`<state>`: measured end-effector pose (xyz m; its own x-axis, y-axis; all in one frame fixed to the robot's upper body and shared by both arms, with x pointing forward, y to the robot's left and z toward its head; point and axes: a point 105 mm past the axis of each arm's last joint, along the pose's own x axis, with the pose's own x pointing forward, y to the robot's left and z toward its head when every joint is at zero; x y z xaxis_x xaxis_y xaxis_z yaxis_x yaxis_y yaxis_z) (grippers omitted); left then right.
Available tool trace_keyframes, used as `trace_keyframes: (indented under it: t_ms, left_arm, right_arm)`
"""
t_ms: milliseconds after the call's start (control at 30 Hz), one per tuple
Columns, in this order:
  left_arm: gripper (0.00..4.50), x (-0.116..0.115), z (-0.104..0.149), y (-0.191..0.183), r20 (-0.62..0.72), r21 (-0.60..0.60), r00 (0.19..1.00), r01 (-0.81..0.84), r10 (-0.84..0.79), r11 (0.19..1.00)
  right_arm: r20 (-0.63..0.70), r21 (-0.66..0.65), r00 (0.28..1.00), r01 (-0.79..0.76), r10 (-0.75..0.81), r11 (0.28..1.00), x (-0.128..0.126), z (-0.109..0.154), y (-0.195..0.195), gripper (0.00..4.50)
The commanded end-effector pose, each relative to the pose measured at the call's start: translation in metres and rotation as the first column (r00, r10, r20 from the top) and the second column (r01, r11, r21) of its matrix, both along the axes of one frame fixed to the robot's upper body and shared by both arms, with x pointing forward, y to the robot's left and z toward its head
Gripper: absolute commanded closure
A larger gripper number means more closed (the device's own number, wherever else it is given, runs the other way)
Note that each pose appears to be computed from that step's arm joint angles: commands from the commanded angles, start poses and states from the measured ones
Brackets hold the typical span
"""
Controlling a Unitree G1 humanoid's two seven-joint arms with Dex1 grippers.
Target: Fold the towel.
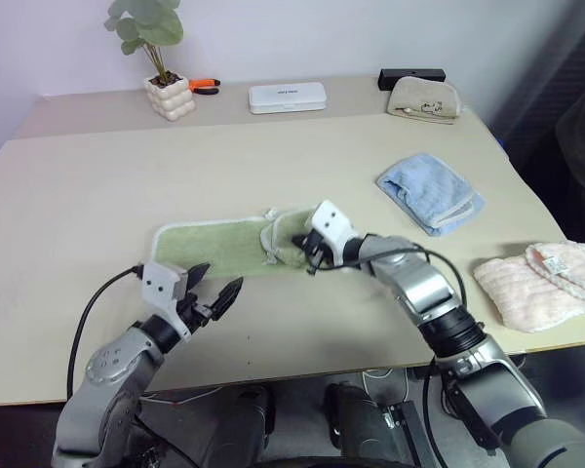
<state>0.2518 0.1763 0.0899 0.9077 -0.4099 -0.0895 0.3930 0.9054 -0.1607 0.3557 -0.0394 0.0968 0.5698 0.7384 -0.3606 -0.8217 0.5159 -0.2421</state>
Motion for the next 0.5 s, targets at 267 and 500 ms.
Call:
trace_keyframes:
  t_ms: [267, 500]
  left_arm:
    - [0.00, -0.017, 0.013, 0.033, -0.153, -0.331, 0.947, -0.318, 0.282, 0.888]
    - [0.00, -0.003, 0.008, 0.047, -0.327, -0.514, 0.879, -0.474, 0.348, 0.715]
  right_arm:
    - [0.327, 0.095, 0.930, -0.208, 0.167, 0.973, -0.004, 0.097, 0.011, 1.17]
    - [0.364, 0.072, 0.879, -0.356, 0.308, 0.932, -0.033, 0.102, 0.027, 0.08]
